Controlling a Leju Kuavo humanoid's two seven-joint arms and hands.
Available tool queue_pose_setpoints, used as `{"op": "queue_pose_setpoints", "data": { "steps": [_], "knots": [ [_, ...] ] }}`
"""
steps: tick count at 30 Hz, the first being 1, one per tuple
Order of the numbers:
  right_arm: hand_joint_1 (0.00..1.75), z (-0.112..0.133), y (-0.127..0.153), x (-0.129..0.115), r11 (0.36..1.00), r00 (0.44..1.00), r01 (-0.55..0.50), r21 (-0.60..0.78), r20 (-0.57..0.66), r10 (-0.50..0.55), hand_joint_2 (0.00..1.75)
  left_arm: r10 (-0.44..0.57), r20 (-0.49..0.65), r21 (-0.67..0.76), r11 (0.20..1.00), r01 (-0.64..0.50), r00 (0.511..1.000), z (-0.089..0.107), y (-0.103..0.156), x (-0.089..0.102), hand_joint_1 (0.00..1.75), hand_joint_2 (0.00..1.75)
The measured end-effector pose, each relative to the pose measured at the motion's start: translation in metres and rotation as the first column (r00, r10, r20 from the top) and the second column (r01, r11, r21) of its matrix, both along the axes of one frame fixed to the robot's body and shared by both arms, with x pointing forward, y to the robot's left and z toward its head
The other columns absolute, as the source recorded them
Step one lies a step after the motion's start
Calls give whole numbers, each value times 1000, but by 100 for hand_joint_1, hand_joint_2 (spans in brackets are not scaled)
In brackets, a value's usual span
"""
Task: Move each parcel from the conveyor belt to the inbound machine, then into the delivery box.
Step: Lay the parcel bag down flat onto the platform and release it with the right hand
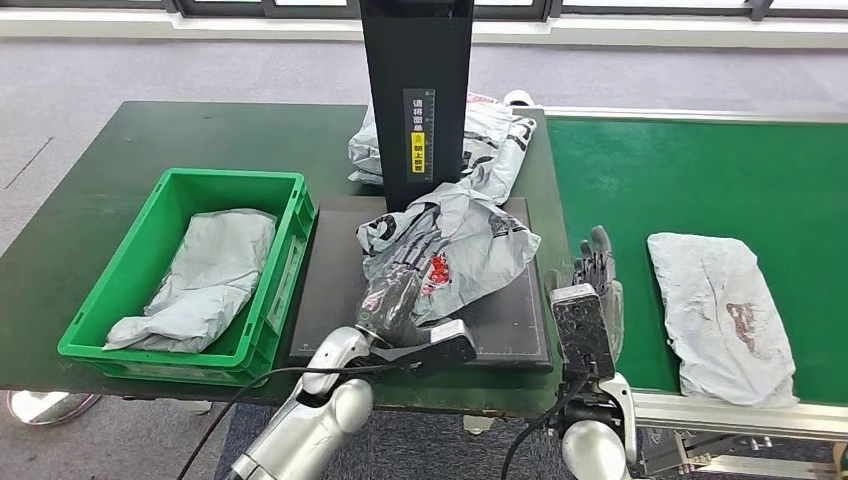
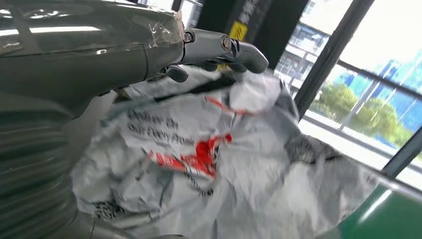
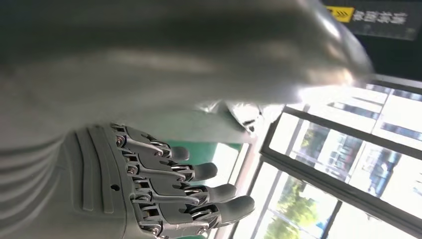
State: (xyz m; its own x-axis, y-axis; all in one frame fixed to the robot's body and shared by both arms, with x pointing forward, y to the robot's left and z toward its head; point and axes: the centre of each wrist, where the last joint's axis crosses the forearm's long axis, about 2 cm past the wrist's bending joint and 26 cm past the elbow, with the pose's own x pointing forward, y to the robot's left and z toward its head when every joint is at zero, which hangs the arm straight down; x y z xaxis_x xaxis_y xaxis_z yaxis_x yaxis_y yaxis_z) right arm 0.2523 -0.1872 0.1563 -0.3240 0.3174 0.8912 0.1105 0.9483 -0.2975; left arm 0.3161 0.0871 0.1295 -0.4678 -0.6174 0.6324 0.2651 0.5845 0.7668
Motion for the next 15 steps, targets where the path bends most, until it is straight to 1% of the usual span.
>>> {"op": "queue_pose_setpoints", "data": {
  "steps": [2,5,11,15],
  "knots": [
    [0,-2,3,-2,1000,1000,-12,9,-11,12,175,-10,-16,58,998,11,1000,-6,-3,6,0,175],
    [0,-6,6,-6,999,999,-34,23,-29,34,175,-18,-40,153,988,24,999,-15,-7,11,0,175],
    [0,-11,13,-13,996,995,-83,41,-52,85,175,-24,-102,369,927,60,995,-36,-11,7,1,175],
    [0,-10,16,-13,994,993,-99,54,-52,102,175,-20,-142,467,880,85,990,-43,-13,8,175,175]
  ]
}}
